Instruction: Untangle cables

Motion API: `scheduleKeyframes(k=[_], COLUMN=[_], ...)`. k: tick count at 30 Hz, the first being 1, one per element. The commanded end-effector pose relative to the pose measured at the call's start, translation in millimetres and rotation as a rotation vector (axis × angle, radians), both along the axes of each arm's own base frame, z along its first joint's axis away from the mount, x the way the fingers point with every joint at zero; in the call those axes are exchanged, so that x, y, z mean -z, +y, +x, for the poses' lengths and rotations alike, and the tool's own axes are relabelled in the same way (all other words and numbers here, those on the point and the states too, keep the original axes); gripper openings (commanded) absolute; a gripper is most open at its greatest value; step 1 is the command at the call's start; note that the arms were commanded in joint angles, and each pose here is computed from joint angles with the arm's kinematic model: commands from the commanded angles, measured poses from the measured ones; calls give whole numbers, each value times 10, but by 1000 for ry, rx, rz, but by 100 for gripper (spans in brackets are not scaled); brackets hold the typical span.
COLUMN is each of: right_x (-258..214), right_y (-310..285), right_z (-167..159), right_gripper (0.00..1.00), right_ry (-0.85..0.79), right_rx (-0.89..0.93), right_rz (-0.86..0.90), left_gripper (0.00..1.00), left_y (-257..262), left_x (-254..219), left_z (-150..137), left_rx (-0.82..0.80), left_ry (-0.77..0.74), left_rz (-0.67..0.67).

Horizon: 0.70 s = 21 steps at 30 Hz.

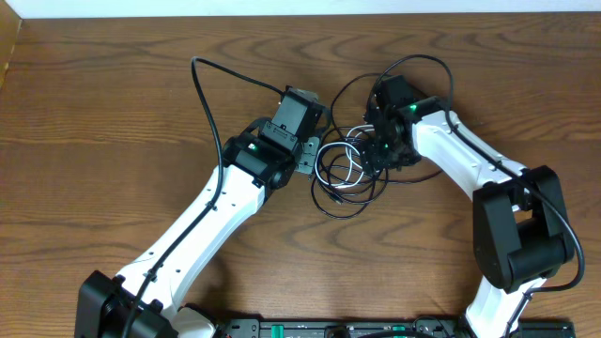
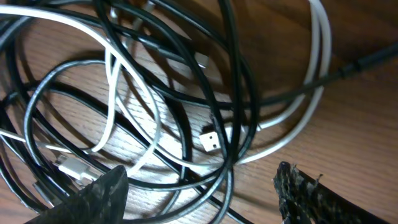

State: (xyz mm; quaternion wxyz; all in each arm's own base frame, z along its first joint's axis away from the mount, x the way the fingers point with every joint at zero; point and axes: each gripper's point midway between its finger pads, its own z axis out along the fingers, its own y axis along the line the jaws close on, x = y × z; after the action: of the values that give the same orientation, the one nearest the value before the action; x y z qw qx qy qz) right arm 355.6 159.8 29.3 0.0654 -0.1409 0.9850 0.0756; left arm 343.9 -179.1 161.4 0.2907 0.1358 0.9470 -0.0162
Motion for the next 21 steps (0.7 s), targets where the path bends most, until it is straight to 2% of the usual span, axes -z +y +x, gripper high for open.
scheduleKeyframes(k=[1, 10, 15, 16, 17, 18, 20, 21], right_x=[-25, 153, 189, 189, 184, 177, 126, 82], right_y=[89, 121, 107, 107, 109, 112, 120, 122], right_z=[-16, -90, -124, -123, -117, -109, -73, -49], right_gripper=[72, 71, 62, 55, 40, 31, 1, 1], right_ry=[-20, -23, -14, -13, -14, -16, -23, -27], right_rx=[-4, 18, 19, 27, 32, 32, 33, 35], right_rz=[21, 30, 26, 27, 28, 30, 33, 34], left_gripper=[60, 60, 60, 60, 60, 60, 60, 60], left_y=[30, 28, 28, 28, 28, 28, 28, 29], left_x=[-57, -59, -59, -58, -58, -58, -58, -58], left_z=[45, 48, 48, 47, 47, 47, 47, 46], left_rx=[-12, -10, -10, -10, -10, -10, -10, -10], left_ry=[-22, -23, -23, -23, -23, -23, -23, -23], left_rz=[8, 8, 8, 8, 8, 8, 8, 9])
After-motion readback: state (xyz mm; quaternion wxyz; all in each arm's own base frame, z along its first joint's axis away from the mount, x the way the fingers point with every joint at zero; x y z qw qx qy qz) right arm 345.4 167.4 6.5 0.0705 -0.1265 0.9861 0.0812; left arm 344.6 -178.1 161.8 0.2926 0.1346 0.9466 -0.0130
